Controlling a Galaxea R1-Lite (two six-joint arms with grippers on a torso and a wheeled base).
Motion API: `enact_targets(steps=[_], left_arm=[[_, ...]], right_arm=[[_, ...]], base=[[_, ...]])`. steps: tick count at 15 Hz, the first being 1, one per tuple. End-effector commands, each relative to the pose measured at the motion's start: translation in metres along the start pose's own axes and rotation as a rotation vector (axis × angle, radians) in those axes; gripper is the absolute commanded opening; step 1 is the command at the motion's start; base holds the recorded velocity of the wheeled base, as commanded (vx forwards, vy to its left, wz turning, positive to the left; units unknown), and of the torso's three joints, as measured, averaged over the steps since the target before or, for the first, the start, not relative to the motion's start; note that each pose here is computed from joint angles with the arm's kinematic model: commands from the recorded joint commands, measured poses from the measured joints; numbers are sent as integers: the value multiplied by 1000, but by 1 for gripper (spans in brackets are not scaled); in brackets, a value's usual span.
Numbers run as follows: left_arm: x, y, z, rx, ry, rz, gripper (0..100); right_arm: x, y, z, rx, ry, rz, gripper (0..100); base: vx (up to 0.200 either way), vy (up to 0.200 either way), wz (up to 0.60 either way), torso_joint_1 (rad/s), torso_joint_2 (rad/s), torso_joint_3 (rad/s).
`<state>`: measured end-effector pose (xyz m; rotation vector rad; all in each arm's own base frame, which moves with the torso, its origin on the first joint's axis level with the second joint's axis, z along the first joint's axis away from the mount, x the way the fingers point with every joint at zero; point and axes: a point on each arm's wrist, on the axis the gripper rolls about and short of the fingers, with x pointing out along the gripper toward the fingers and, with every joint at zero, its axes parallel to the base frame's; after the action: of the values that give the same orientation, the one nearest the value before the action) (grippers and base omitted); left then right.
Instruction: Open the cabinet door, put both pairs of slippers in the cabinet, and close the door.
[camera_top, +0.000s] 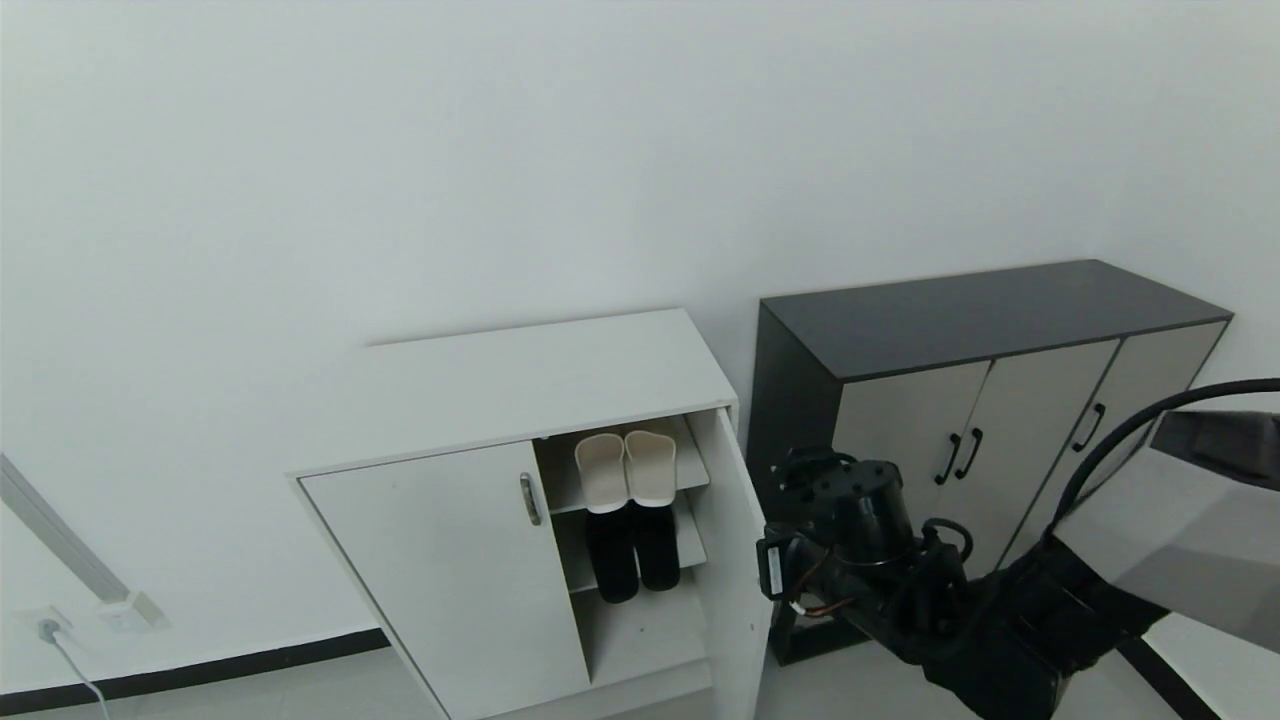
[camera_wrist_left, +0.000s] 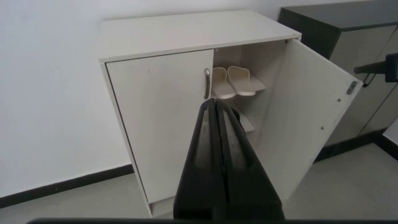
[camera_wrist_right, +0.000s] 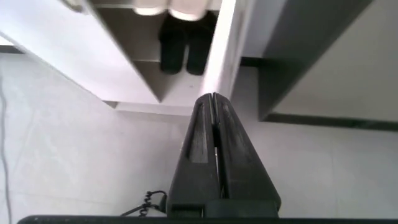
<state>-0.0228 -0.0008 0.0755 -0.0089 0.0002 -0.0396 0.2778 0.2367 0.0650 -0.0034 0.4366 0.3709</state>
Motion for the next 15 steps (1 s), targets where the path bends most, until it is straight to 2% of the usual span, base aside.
enact_targets(steps=[1, 4, 8, 14, 15], left_arm=[[0, 0, 0, -2, 2, 0, 0], [0, 0, 0, -2, 2, 0, 0], [0, 0, 0, -2, 2, 1, 0], [0, 0, 0, -2, 2, 1, 0], [0, 0, 0, -2, 0, 1, 0]], right_arm=[[-16, 16, -2, -19, -13, 54, 0], [-29, 25, 1, -21, -41, 82, 0], [-35, 20, -7, -66, -121, 114, 0], [-34, 20, -7, -69, -122, 110, 0], [-34, 19, -7, -68, -122, 108, 0]], base=[[0, 0, 0, 0, 0, 0], [0, 0, 0, 0, 0, 0], [0, 0, 0, 0, 0, 0], [0, 0, 0, 0, 0, 0], [0, 0, 600, 2, 2, 7]])
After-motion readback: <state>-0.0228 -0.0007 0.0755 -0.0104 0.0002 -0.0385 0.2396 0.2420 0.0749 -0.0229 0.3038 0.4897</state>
